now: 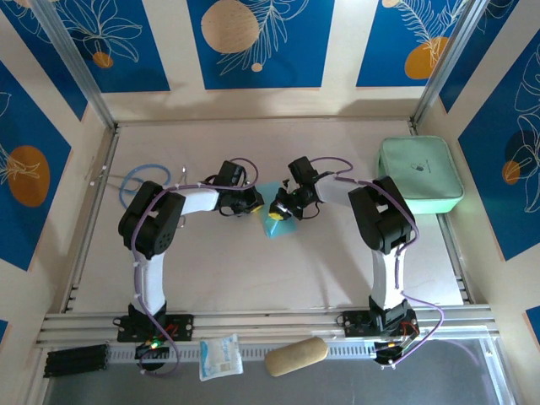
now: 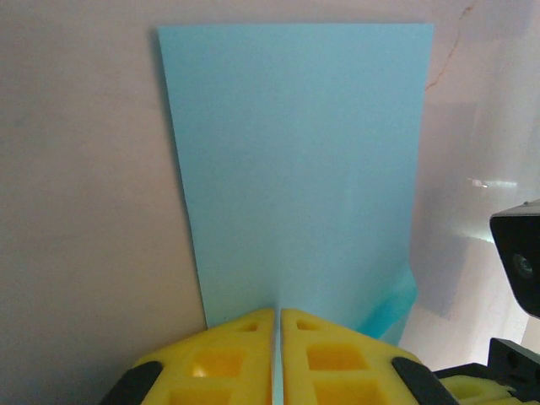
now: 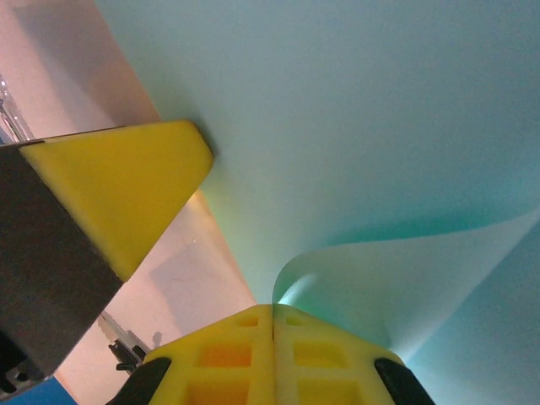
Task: Fold a paper plane with a square sheet of paper (pick it up from the middle)
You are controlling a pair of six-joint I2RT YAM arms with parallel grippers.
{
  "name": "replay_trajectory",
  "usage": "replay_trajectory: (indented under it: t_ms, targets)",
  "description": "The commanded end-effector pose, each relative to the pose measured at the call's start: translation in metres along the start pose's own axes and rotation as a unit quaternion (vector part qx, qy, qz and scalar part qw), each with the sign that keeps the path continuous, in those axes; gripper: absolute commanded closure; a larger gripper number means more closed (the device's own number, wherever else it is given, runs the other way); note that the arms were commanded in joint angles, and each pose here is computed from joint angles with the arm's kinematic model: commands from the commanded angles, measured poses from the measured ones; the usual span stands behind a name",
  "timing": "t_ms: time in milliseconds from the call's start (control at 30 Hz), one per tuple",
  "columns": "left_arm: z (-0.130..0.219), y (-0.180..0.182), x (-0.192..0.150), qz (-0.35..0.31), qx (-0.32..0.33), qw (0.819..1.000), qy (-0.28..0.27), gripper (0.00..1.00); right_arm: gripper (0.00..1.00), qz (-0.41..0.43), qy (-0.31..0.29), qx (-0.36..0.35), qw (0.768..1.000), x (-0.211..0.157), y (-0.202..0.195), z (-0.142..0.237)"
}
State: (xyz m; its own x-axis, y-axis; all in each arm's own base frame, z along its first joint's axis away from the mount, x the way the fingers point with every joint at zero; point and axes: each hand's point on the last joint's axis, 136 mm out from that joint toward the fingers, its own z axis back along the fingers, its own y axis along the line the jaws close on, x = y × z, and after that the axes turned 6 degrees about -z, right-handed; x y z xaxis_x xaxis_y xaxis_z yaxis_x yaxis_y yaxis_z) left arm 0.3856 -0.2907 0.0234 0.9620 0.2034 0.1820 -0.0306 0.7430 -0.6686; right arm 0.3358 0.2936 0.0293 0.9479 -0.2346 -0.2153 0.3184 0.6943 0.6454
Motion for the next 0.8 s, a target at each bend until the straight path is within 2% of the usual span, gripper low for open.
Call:
replay_trajectory:
  t_ms: [0, 767]
  targets:
    - [-0.0058, 0.0178, -0.0099, 0.01, 0.025, 0.999, 0.021, 0.89, 1.0, -0.001, 0.001, 0.004, 1.0, 0.0028, 0.0064, -0.0043]
    - [-0.0065, 0.018, -0.0118, 0.012, 0.024, 0.999, 0.024, 0.89, 1.0, 0.001, 0.0, 0.001, 1.0, 0.0062, 0.0025, -0.013]
